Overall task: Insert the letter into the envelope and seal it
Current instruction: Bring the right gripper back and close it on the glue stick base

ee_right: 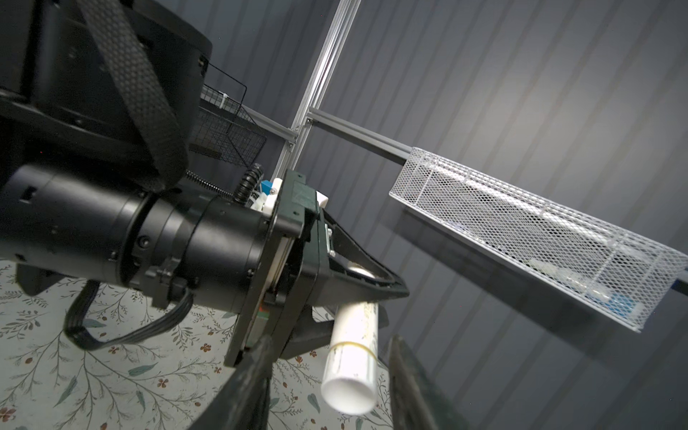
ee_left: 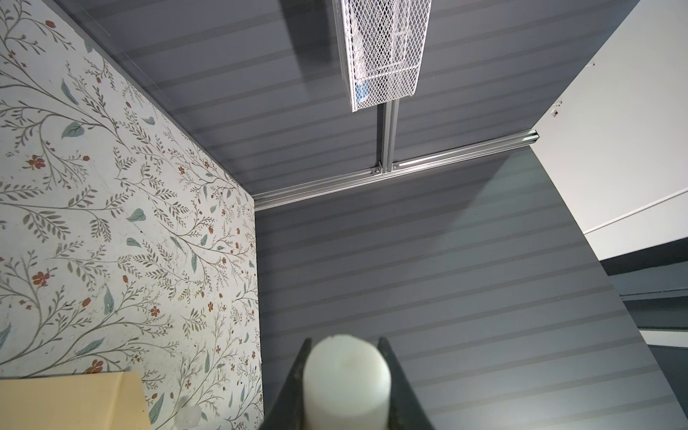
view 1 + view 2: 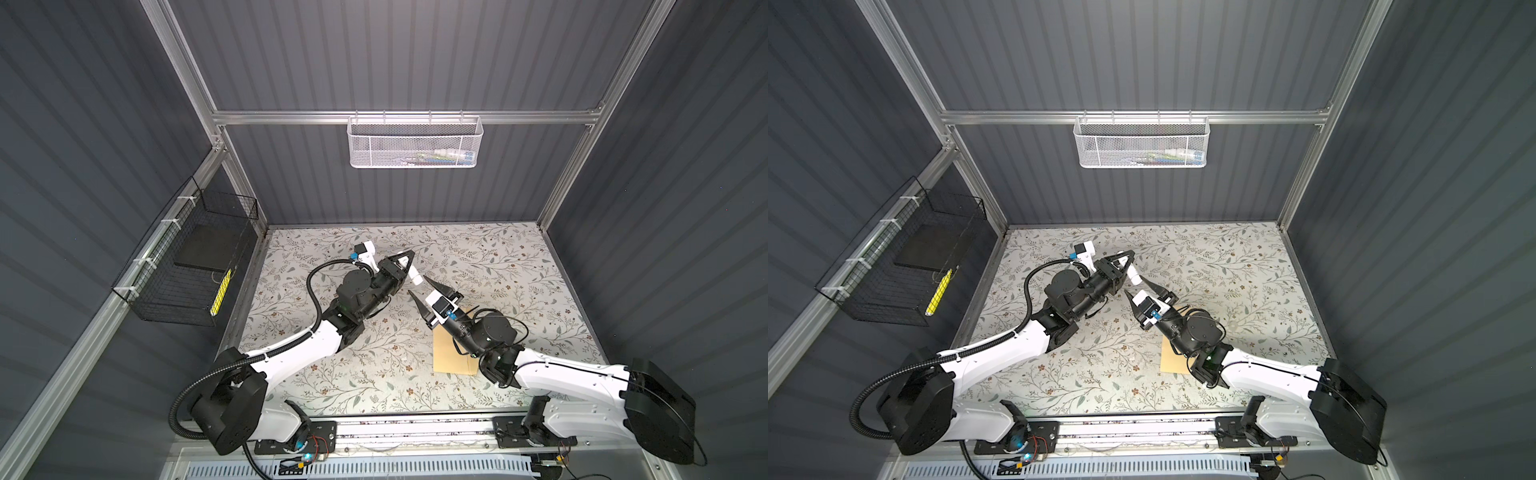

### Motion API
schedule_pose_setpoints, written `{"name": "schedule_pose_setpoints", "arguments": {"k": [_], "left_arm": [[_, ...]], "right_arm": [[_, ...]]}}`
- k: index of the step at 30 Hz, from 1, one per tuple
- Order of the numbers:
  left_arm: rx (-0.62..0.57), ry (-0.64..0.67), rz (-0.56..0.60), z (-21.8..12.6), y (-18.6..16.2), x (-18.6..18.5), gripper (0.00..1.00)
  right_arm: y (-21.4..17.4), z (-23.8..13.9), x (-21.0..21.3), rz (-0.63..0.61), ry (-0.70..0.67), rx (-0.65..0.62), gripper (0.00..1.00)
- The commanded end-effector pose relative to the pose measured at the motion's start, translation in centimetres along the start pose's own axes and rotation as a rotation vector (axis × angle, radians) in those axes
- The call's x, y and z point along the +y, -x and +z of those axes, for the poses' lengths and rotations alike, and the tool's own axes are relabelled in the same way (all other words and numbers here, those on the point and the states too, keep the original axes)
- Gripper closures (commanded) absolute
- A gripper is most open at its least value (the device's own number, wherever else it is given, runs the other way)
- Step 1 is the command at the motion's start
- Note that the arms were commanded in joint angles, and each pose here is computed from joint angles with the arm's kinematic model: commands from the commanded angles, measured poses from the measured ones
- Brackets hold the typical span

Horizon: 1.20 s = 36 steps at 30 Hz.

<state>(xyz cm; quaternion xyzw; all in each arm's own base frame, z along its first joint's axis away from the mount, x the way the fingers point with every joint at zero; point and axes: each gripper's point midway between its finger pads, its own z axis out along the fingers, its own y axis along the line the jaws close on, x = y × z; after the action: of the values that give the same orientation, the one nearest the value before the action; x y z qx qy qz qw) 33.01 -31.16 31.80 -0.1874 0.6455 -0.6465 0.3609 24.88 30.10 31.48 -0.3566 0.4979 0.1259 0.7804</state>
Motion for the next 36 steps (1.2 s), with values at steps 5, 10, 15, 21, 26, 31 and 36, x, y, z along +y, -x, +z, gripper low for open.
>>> {"name": "schedule_pose_setpoints", "arguments": {"k": [5, 10, 15, 21, 26, 31, 36], "left_arm": [[-0.025, -0.075, -0.003, -0.7, 0.7, -2.8, 1.00], [-0.026, -0.088, -0.010, -0.7, 0.8, -3.0, 1.00], [-0.025, -0.089, -0.011, -0.8, 0.7, -3.0, 1.00], [-0.024, -0.108, -0.012, -0.8, 0.7, -3.5, 1.00], [-0.022, -0.112, -0.014, -0.7, 0.7, -3.6, 1.00], [-0.015, -0.126, -0.023, -0.6, 0.6, -3.8, 1.00], [-0.006, -0.151, -0.024, -0.4, 0.5, -4.3, 1.00]], "right_arm": [[1.1, 1.0, -1.2, 0.011, -0.058, -0.014, 0.56], [0.8, 1.5, -1.2, 0.006, -0.053, 0.004, 0.59], [0.1, 1.7, -1.3, 0.022, -0.062, 0.022, 0.60], [-0.4, 1.7, -1.4, 0.027, -0.072, 0.038, 0.62], [-0.2, 1.7, -1.5, 0.032, -0.071, 0.034, 0.69], [-0.6, 1.7, -1.4, 0.044, -0.063, 0.042, 0.69], [-0.6, 1.9, -1.4, 0.064, -0.055, 0.042, 0.72]]}}
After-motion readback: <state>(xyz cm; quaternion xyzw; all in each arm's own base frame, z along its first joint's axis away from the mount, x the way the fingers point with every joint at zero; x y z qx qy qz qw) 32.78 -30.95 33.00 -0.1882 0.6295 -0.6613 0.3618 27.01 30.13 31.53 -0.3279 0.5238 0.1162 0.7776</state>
